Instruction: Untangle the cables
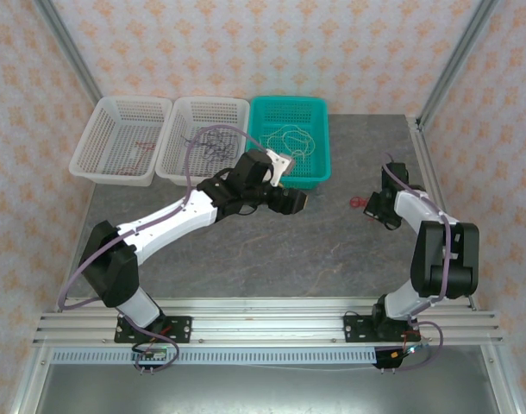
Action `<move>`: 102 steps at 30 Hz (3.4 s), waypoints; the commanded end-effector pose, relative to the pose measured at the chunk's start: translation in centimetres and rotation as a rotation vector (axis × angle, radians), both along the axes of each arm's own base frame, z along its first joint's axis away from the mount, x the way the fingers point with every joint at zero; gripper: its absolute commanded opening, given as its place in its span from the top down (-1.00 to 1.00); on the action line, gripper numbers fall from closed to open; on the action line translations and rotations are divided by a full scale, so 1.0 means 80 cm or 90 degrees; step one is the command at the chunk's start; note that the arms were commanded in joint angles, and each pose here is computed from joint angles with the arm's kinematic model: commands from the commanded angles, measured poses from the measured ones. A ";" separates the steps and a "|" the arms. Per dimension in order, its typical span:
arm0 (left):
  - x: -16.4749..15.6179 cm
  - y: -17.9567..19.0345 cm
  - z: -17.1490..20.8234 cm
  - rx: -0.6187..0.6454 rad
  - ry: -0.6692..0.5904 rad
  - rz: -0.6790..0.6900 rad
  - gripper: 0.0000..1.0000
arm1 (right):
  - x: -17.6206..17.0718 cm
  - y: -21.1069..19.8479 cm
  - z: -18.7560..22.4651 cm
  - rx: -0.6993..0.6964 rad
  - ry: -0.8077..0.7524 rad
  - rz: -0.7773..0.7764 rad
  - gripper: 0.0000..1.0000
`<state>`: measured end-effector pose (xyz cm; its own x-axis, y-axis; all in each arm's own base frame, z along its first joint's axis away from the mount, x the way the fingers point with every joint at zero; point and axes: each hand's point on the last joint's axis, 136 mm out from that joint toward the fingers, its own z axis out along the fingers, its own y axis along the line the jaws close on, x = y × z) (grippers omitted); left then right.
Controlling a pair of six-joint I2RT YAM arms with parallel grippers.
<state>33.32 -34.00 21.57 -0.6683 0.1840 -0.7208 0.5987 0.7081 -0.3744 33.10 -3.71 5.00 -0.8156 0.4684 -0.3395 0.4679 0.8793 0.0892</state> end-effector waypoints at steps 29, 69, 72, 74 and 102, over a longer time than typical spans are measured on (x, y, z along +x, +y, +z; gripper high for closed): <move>0.031 -0.018 0.087 -0.267 -0.107 -0.168 -0.58 | -0.049 0.262 0.327 0.401 -0.344 0.442 1.00; 0.045 0.034 0.118 -0.254 -0.197 -0.052 0.91 | -0.040 0.271 0.318 0.423 -0.335 0.434 1.00; 0.047 0.041 0.114 -0.242 -0.198 -0.038 1.00 | -0.033 0.256 0.312 0.376 -0.346 0.399 1.00; 0.053 0.053 0.108 -0.218 -0.193 -0.008 1.00 | -0.021 0.227 0.303 0.307 -0.355 0.322 1.00; 0.135 0.350 0.250 -0.319 -0.213 0.503 1.00 | -0.002 0.243 0.363 0.439 -0.544 0.313 -0.56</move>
<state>44.02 -9.85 37.49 -0.3290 -0.5265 -0.7840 0.2158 0.7663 -0.6052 32.87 15.85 31.19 -0.6686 0.4503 -0.5918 -0.2581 0.6059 0.7525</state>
